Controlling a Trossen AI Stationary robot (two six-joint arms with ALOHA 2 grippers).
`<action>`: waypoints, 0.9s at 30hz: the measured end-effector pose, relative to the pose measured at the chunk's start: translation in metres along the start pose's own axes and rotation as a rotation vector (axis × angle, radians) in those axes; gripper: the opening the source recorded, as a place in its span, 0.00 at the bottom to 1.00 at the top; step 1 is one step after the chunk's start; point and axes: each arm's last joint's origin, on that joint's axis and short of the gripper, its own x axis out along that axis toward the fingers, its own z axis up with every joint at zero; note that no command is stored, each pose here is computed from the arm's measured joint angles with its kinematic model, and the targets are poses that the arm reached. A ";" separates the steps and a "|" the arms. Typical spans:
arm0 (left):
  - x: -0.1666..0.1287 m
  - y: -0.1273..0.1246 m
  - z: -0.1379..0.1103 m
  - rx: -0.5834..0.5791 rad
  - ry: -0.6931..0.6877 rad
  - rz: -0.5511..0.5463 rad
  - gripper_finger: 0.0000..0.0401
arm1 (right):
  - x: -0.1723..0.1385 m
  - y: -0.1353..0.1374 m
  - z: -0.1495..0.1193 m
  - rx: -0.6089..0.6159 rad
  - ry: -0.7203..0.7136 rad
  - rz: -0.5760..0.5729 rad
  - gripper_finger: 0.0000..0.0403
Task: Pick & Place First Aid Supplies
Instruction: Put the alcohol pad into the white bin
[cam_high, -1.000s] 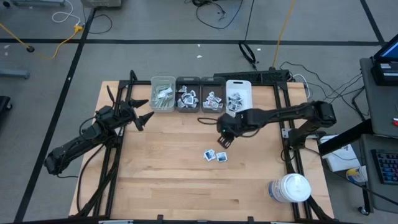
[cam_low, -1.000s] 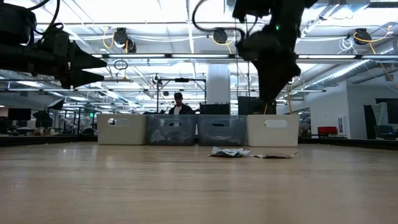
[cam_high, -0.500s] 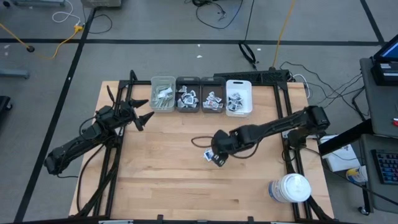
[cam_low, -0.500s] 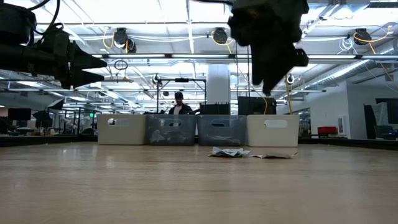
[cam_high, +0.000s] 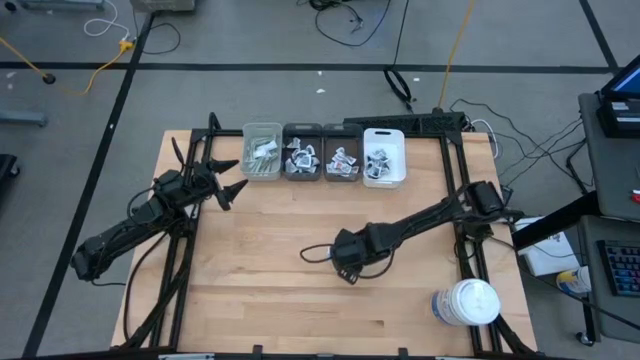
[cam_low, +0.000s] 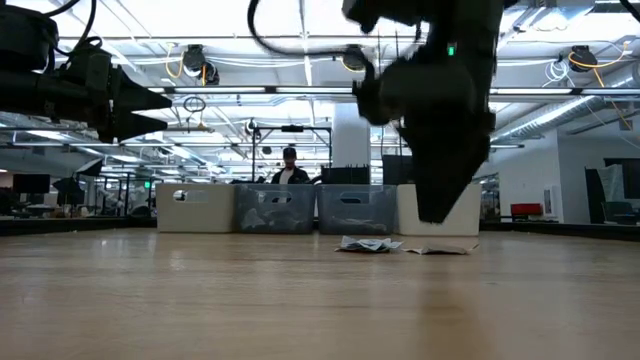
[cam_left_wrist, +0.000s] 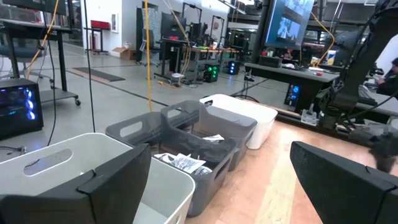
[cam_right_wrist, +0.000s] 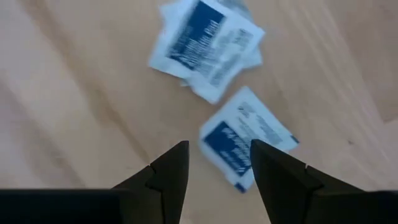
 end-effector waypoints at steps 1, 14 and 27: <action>0.000 0.000 0.000 0.000 0.000 0.000 0.98 | 0.004 0.001 -0.001 -0.007 0.006 -0.014 0.42; 0.000 0.000 0.000 0.000 0.000 0.000 0.98 | 0.030 0.001 -0.002 -0.015 0.047 -0.020 0.39; 0.000 0.000 0.000 0.000 -0.002 0.000 0.98 | 0.031 0.000 -0.002 -0.020 0.033 -0.041 0.01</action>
